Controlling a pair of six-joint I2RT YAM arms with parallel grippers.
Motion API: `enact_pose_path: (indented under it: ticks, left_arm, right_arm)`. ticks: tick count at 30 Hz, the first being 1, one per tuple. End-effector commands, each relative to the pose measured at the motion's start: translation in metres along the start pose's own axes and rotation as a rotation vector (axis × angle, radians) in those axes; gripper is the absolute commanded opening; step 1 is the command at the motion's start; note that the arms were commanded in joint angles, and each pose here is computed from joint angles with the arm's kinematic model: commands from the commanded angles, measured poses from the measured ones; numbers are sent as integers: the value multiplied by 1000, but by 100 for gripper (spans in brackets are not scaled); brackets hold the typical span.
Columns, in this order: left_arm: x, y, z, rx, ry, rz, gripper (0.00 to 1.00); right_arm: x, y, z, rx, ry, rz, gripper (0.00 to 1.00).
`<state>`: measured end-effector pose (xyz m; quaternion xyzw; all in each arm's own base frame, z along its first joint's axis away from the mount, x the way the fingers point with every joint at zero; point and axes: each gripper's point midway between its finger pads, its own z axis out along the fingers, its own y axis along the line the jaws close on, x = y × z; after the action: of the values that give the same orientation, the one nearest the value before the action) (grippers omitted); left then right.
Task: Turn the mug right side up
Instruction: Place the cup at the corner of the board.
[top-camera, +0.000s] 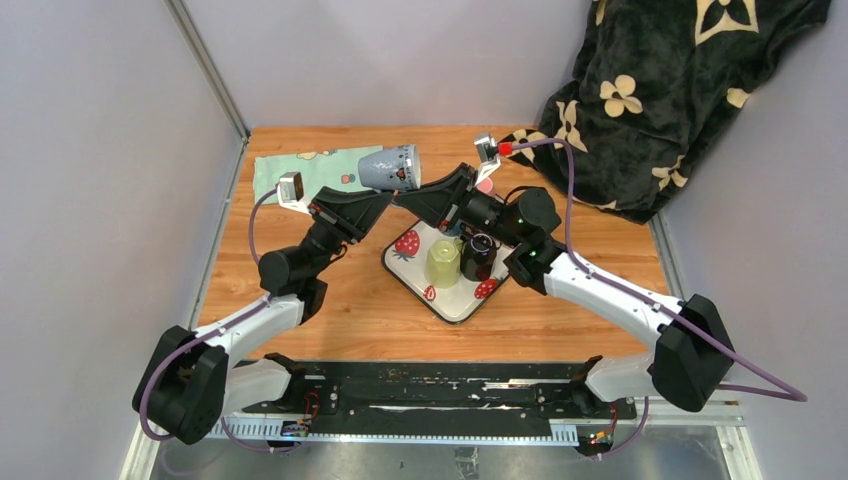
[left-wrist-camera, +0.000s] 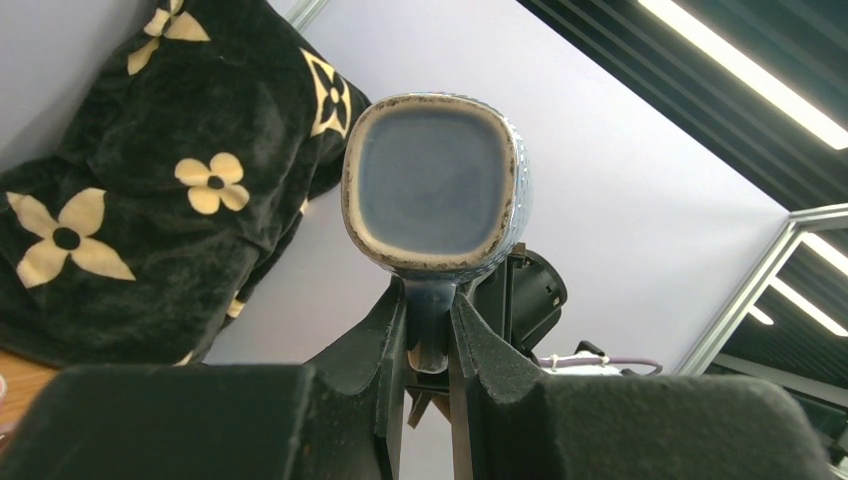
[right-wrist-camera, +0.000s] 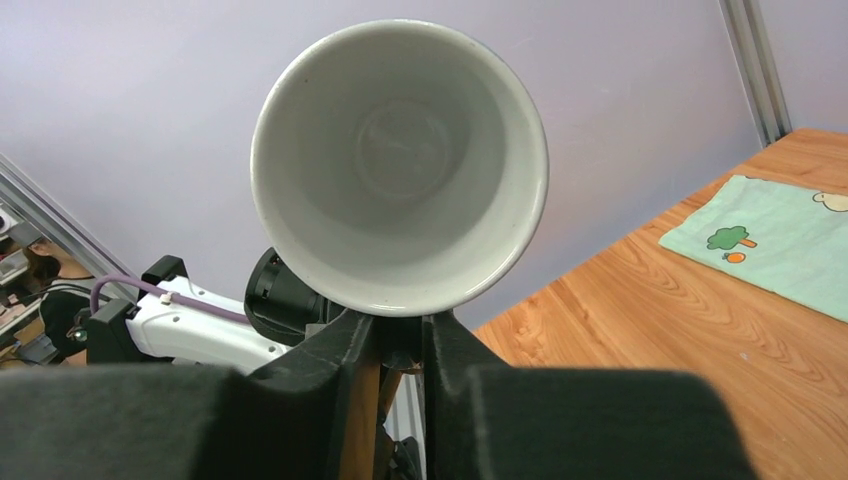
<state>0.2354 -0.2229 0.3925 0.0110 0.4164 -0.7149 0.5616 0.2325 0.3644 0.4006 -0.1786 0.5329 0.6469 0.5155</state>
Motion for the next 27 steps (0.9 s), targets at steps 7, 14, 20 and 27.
enact_pose_path:
  ticks: [7,14,20,27]
  left_arm:
    - [7,-29,0,127,57,38,0]
    - [10,-31,3,141,81,26,41]
    - [10,-34,4,152,87,30,59]
    - [14,-27,4,135,111,46,70]
  right_arm:
    - [-19,11,8,-23,-71,-26,0]
    - [-23,11,7,-8,-79,-39,0]
    - [-26,13,5,-4,-87,-48,0]
    - [-32,18,-1,2,-91,-80,0]
